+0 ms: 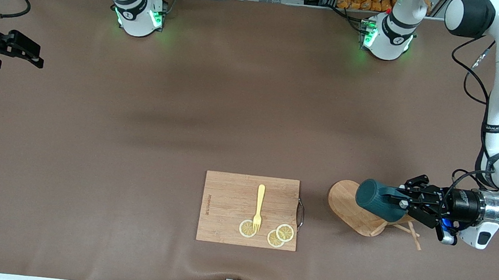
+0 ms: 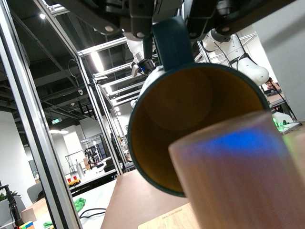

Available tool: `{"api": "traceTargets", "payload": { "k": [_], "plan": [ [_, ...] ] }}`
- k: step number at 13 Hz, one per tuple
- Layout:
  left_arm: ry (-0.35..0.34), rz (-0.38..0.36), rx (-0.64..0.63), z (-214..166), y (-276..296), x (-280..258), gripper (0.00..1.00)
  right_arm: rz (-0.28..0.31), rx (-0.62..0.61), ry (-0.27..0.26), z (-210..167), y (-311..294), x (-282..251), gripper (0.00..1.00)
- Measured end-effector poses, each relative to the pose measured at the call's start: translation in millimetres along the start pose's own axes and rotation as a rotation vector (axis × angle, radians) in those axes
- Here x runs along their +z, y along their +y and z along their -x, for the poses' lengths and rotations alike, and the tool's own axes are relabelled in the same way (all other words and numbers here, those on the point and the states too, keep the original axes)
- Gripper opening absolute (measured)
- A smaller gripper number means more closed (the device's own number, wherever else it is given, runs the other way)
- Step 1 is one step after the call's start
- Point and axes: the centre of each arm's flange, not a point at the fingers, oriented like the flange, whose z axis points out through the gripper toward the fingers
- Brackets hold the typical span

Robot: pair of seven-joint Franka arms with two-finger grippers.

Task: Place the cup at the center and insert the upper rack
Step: 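Lower the mug onto the peg and open the left gripper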

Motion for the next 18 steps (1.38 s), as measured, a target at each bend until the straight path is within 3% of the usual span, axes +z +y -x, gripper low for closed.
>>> {"api": "traceTargets", "payload": {
  "k": [18],
  "plan": [
    [0.020, 0.017, 0.046, -9.4, -2.9, -10.3, 0.21, 0.000, -0.001, 0.000, -0.1, -0.5, 0.0, 1.00]
  ]
}}
